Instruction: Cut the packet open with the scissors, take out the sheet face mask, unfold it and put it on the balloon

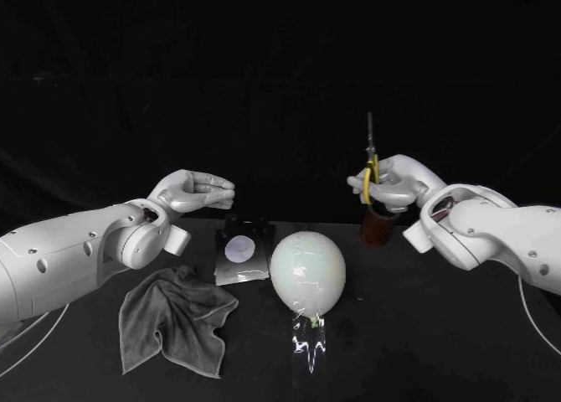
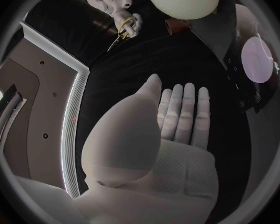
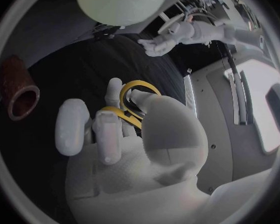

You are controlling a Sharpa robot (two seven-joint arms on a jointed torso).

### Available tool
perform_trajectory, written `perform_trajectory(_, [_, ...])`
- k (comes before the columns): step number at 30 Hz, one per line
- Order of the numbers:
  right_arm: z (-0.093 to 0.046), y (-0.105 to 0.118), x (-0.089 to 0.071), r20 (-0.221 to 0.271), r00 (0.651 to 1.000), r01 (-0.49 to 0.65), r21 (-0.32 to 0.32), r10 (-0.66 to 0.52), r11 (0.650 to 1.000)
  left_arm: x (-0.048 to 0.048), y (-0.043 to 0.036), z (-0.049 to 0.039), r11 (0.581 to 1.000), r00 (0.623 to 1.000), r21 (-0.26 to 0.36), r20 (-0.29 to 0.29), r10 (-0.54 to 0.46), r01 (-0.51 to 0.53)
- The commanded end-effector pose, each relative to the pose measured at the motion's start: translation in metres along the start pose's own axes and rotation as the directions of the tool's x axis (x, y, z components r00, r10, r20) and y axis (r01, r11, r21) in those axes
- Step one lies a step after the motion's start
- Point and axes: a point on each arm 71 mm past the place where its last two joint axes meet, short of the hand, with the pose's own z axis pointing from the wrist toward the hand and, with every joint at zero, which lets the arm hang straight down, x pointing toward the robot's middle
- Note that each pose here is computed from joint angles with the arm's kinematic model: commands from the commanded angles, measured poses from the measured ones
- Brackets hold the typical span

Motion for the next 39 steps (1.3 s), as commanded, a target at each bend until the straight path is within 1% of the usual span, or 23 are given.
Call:
perform_trajectory(1, [-0.015,-0.008,0.0,0.072,0.918,-0.394,0.055,0.39,0.917,0.0077,-0.0001,-0.0056,0.974,0.982,0.126,0.01,0.19,-0.19])
perform_trajectory(4, [-0.03,-0.016,0.004,0.083,0.871,-0.491,0.098,0.484,0.866,0.0169,0.0084,-0.0106,0.949,0.96,0.15,-0.001,0.28,-0.277])
perform_trajectory(6, [-0.038,-0.021,0.008,0.091,0.846,-0.533,0.125,0.526,0.837,0.0231,0.013,-0.0135,0.931,0.943,0.162,-0.005,0.333,-0.328])
perform_trajectory(10, [-0.053,-0.03,0.019,0.095,0.805,-0.593,0.172,0.586,0.787,0.0346,0.0216,-0.0187,0.893,0.906,0.173,-0.003,0.423,-0.416])
perform_trajectory(14, [-0.067,-0.037,0.034,0.083,0.77,-0.633,0.219,0.632,0.743,0.0447,0.0311,-0.0227,0.848,0.859,0.165,-0.014,0.512,-0.503])
perform_trajectory(17, [-0.076,-0.039,0.046,0.065,0.747,-0.655,0.247,0.662,0.714,0.051,0.0377,-0.0252,0.811,0.82,0.164,-0.018,0.572,-0.562])
perform_trajectory(20, [-0.083,-0.038,0.054,0.045,0.728,-0.668,0.266,0.684,0.695,0.0571,0.0456,-0.0276,0.778,0.784,0.156,-0.034,0.62,-0.608])
perform_trajectory(23, [-0.091,-0.036,0.063,0.015,0.706,-0.682,0.283,0.708,0.674,0.0633,0.0537,-0.028,0.742,0.746,0.152,-0.042,0.664,-0.653])
perform_trajectory(26, [-0.096,-0.034,0.067,-0.008,0.69,-0.691,0.292,0.724,0.661,0.0674,0.0614,-0.0278,0.719,0.721,0.138,-0.049,0.692,-0.681])
perform_trajectory(28, [-0.099,-0.032,0.069,-0.02,0.682,-0.695,0.295,0.731,0.656,0.0692,0.0659,-0.0261,0.706,0.706,0.128,-0.053,0.706,-0.696])
perform_trajectory(32, [-0.103,-0.03,0.071,-0.035,0.675,-0.696,0.3,0.737,0.652,0.0706,0.0713,-0.0229,0.691,0.69,0.114,-0.057,0.721,-0.713])
perform_trajectory(39, [-0.11,-0.028,0.072,-0.049,0.677,-0.69,0.306,0.734,0.656,0.0739,0.0777,-0.0173,0.679,0.674,0.089,-0.083,0.734,-0.729])
